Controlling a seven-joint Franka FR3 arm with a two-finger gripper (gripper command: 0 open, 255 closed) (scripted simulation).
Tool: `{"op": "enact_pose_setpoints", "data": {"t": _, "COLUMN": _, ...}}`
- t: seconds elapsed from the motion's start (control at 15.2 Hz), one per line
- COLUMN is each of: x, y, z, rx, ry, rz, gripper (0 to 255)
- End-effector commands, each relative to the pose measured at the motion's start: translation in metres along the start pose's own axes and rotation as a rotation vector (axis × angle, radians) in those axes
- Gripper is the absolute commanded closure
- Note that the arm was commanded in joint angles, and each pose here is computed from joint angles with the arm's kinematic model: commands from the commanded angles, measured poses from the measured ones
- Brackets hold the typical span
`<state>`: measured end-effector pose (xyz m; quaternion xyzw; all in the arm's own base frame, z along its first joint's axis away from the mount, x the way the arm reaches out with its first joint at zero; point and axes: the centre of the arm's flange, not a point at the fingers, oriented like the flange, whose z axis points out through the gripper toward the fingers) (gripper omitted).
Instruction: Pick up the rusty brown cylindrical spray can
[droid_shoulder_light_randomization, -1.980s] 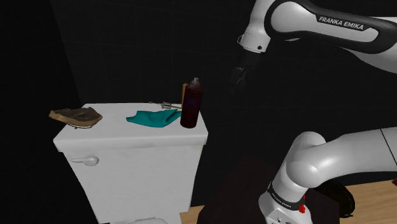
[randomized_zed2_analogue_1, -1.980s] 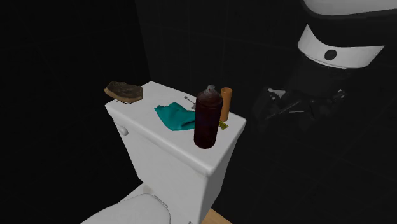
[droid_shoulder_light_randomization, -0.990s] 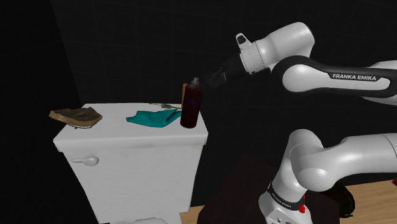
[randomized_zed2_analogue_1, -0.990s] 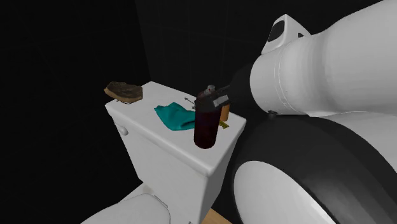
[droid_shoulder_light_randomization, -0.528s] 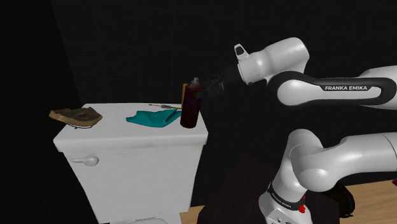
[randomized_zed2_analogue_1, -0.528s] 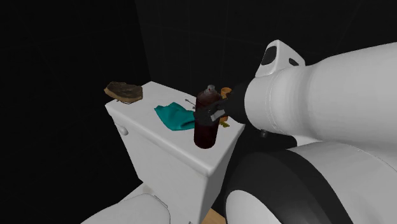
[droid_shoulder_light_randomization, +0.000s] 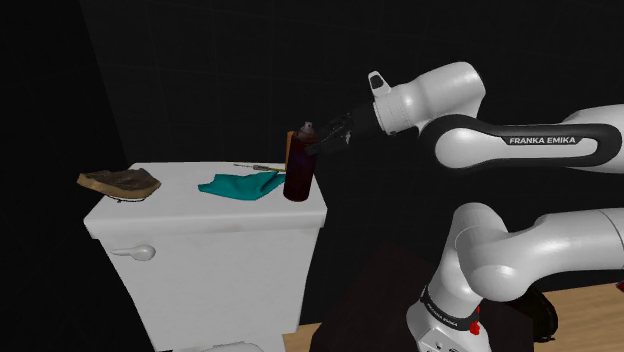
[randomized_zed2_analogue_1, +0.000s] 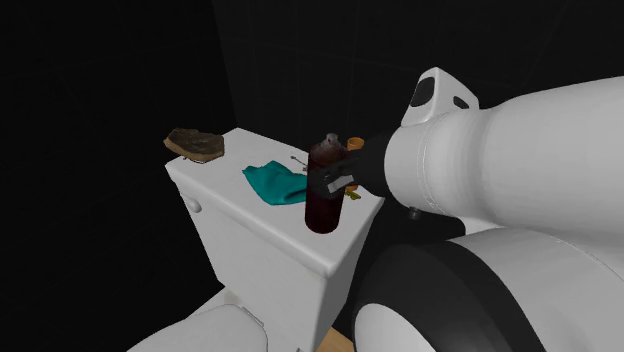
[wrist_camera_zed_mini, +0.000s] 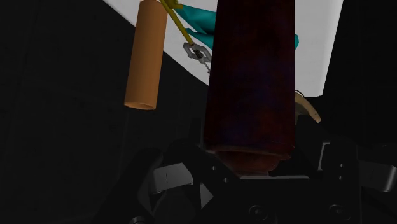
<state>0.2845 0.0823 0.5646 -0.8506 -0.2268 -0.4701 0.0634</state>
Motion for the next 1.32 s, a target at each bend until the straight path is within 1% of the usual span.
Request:
{"op": "enact_pose_setpoints", "data": {"t": 0.0, "x": -0.001, "y": 0.0, "z": 0.001, "rx": 0.001, "ry": -0.004, "rz": 0.0, "gripper": 255}}
{"op": "enact_pose_setpoints", "data": {"t": 0.13, "x": -0.001, "y": 0.0, "z": 0.001, "rx": 0.001, "ry": -0.004, "rz": 0.0, "gripper": 255}}
{"op": "enact_pose_setpoints", "data": {"t": 1.12, "x": 0.065, "y": 0.008, "z": -0.043, "rx": 0.001, "ry": -0.004, "rz": 0.0, "gripper": 255}}
{"op": "enact_pose_setpoints", "data": {"t": 1.25, "x": 0.066, "y": 0.008, "z": -0.043, "rx": 0.001, "ry": -0.004, "rz": 0.0, "gripper": 255}}
